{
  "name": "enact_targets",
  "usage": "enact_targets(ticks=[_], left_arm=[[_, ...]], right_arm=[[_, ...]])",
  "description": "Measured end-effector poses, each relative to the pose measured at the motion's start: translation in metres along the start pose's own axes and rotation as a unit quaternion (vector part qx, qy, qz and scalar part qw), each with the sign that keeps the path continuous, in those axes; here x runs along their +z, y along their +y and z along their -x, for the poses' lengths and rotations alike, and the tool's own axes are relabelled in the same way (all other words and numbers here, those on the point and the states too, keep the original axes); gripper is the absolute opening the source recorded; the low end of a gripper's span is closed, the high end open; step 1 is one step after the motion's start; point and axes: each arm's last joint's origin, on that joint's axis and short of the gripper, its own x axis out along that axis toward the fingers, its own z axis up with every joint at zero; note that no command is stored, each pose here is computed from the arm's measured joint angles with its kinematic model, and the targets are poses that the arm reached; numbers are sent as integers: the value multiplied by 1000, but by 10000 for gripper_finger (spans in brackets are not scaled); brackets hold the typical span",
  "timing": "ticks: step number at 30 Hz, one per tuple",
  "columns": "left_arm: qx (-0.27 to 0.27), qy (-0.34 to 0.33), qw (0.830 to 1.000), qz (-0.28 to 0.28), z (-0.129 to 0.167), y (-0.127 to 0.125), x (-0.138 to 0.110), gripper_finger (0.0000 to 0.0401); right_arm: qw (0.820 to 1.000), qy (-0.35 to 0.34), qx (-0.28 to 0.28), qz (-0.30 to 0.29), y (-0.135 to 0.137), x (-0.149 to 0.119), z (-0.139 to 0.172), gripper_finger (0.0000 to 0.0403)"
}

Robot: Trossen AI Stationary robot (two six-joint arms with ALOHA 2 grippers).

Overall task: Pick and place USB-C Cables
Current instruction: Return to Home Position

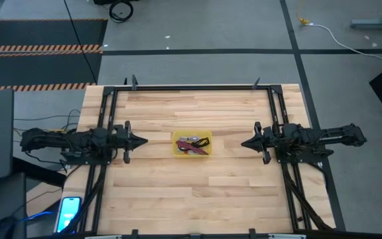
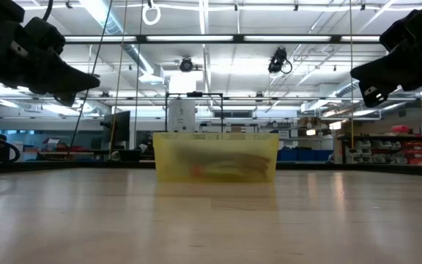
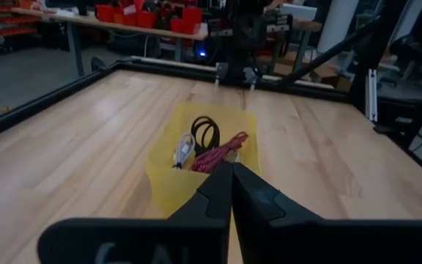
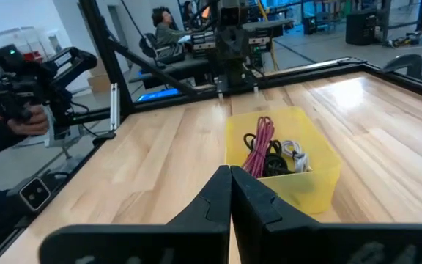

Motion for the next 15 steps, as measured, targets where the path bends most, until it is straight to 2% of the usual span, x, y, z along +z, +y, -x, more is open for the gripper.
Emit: enact_targets(ticks=[6,15], left_arm=[[3,13,1000,-2,-2,0,-2,32],[2,-2,1000,1,-3,0,1,33]], right_arm=[[1000,0,-6,1,0,0,0,12],[1000,-2,-6,6,0,0,0,12]])
